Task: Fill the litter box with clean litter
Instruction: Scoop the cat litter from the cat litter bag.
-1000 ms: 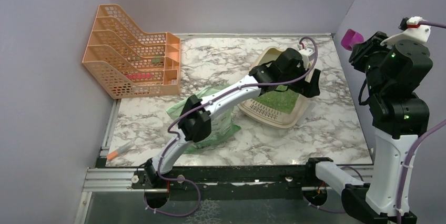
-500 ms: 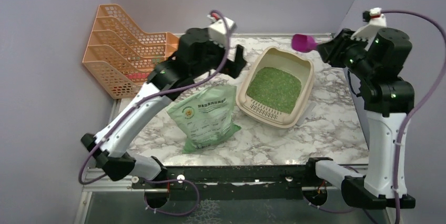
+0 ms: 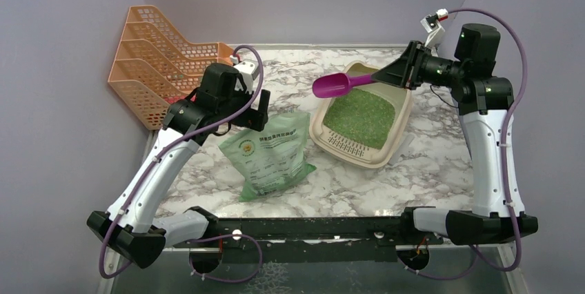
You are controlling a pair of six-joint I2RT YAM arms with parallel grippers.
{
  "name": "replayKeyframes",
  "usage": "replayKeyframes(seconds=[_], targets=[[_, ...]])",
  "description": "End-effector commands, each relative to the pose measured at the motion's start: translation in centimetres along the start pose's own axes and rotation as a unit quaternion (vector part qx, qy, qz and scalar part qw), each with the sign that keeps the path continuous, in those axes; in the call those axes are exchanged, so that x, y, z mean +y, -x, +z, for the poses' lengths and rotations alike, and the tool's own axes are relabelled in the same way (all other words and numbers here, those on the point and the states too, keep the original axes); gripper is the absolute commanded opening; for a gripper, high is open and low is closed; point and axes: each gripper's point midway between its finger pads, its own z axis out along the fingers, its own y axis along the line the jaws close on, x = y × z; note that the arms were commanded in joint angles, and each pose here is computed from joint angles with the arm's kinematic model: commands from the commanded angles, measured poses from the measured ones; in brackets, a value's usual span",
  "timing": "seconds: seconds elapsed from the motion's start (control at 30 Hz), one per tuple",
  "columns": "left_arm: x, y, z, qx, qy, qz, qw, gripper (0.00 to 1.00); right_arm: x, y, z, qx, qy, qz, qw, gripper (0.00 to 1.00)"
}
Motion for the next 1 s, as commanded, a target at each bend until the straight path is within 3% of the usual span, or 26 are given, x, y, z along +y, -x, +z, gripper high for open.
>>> replayKeyframes(seconds=[0.0,0.2,0.4,0.63,0.97], targets=[[-1.1,-3.3,0.0,0.053,-0.044,-0.007,0.998,0.99,2.3,-0.8,0.1,0.036,0.074,0.026,0.996,0.01],[-3.7,-5.0,-0.6,0.077,-0.122,-0.014,0.989,0.96,2.4,-2.2,1.9,0.077,0.077,0.038,0.993,0.01],[-5.9,-7.3,-1.7,0.11,-0.188,-0.027,0.976,0.72,2.6,-4.0,4.4,0.116,0.059,0.037,0.991,0.01],[-7.0,-7.1,-3.4,0.094,-0.224,-0.022,0.97,0.55,2.6,-5.1,4.7,0.147,0.035,0.027,0.988,0.01],[-7.3,-8.7,-3.7,0.123,-0.238,-0.018,0.963,0.46,2.7,-7.7,2.9,0.168,0.015,0.029,0.985,0.01]])
